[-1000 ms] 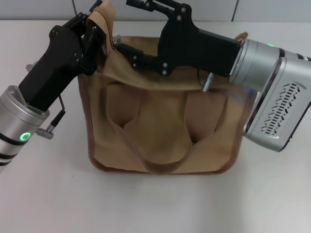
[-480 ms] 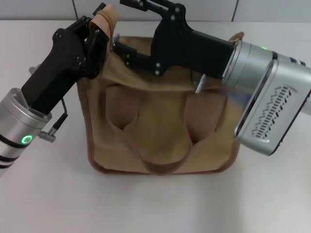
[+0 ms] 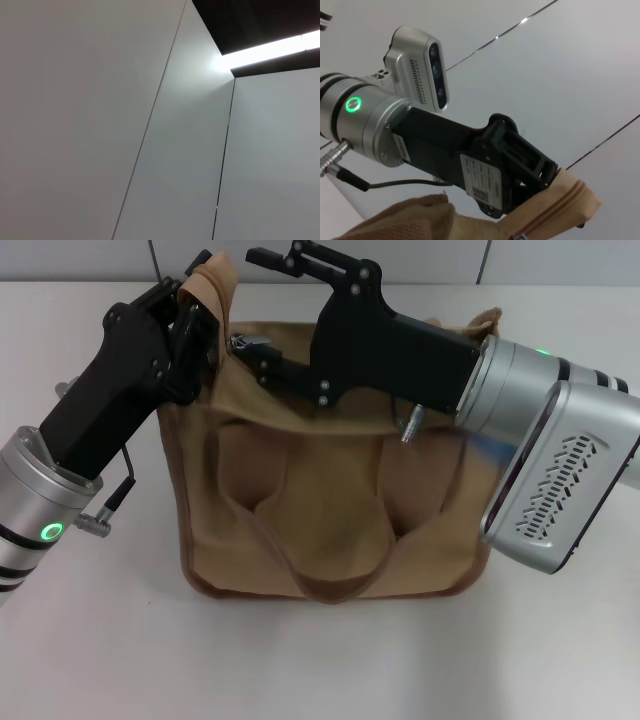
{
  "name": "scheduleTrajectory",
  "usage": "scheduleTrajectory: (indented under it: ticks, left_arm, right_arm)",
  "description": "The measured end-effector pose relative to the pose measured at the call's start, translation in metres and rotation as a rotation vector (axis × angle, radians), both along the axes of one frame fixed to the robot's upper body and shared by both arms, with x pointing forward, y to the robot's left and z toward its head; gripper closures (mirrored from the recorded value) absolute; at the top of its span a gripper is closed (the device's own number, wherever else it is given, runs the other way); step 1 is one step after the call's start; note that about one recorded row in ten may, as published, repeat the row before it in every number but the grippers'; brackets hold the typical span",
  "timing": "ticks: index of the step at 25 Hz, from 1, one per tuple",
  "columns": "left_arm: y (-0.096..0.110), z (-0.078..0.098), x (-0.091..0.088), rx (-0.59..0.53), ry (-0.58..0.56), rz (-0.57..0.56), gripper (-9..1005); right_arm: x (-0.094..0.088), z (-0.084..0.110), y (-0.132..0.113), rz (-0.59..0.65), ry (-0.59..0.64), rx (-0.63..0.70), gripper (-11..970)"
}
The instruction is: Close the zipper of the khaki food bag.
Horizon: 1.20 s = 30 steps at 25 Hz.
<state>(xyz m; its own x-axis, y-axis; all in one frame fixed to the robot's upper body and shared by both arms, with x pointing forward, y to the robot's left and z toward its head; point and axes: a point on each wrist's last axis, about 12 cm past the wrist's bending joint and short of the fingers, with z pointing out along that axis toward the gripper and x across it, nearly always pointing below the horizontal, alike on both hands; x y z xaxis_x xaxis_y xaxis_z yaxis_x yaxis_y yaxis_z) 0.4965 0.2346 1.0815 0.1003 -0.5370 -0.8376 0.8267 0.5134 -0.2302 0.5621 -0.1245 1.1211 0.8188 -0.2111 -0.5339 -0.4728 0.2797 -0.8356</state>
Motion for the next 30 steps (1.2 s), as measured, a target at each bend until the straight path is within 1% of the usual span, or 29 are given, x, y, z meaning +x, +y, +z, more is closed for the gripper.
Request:
scheduleTrajectory:
  ticks: [7, 13, 18, 23, 30]
  left_arm:
    - [0.0, 0.0001, -0.0001, -0.002, 0.0, -0.001, 924]
    - [-0.0003, 0.0004, 0.0004, -0.001, -0.001, -0.003, 923]
    - [-0.0002, 0.0003, 0.0003, -0.002, 0.0, -0.002, 923]
    - [0.0001, 0.0003, 0.0001, -0.003, 0.0, 0.0, 923]
    - [0.0032, -0.0013, -0.0001, 0.0, 0.008, 0.022, 922]
  right_arm:
    - [-0.0012, -0.0044, -0.003, -0.013, 0.005, -0.01, 298]
    - [-0.0016, -0.0051, -0.0038, -0.015, 0.003, -0.011, 509]
    - [-0.0022, -0.0055, -0.0043, -0.015, 0.003, -0.01, 763]
    - [-0.0022, -0.0052, -0.0041, -0.015, 0.001, -0.01, 942]
    - [-0.0028, -0.0064, -0.0083, -0.032, 0.01, -0.003, 955]
